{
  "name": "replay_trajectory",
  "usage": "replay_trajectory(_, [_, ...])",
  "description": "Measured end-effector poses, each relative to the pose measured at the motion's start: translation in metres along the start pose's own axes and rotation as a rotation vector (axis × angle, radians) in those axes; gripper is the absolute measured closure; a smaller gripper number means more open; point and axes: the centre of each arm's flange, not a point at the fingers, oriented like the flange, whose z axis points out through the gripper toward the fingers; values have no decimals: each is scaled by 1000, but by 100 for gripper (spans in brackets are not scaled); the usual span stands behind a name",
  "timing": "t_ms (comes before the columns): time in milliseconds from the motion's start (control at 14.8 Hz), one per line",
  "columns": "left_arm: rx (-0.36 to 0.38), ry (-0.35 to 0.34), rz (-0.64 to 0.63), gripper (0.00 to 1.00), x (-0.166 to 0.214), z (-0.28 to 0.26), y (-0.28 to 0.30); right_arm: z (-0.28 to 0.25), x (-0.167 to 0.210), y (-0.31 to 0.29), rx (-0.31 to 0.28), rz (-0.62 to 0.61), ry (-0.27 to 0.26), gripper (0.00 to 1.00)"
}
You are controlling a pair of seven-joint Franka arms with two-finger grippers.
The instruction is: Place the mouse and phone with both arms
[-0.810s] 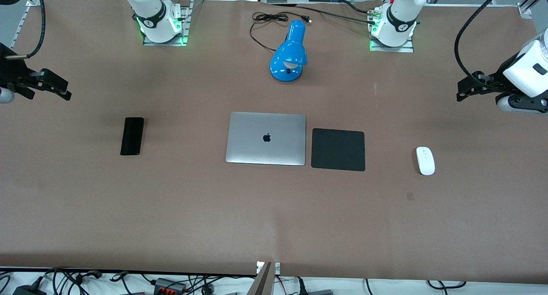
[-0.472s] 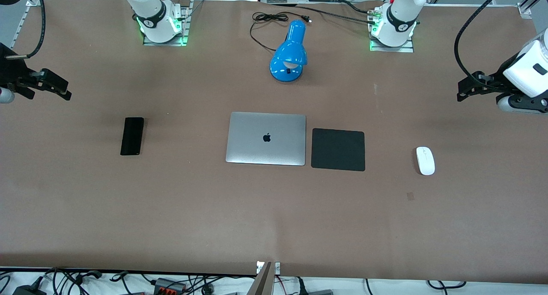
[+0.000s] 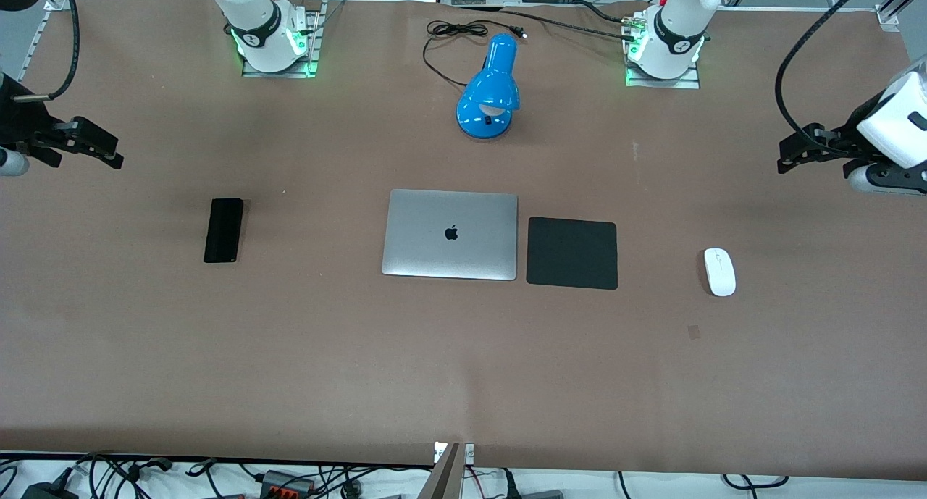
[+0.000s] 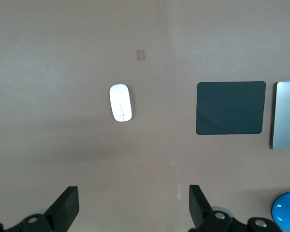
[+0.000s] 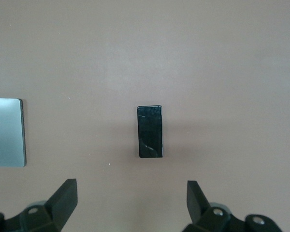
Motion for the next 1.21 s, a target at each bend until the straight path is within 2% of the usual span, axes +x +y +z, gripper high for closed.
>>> replay_trajectory(270, [7,-59,17,0,15,30,7,43,17,1,-24,-7,-51,0])
replay_trajectory(675, [3,-132,-5,0,32,71,-10,147,51,2,-36,-16,-159,0])
replay_trajectory(877, [-12,-214,-43,0,37,105,-45,209,54,4,-35,-17,-164,0])
replay_trajectory(1012, [-31,-265,-47,0,45,140,-68,258,41,7,-33,-16,-160,0])
replay_trajectory(1080, [-38,-274,-54,0,53,161,-77,280,30,10,-31,-12,-159,0])
replay_trajectory(1215, [-46,-242,-77,0,75,216,-97,318,9,18,-27,-1,-153,0])
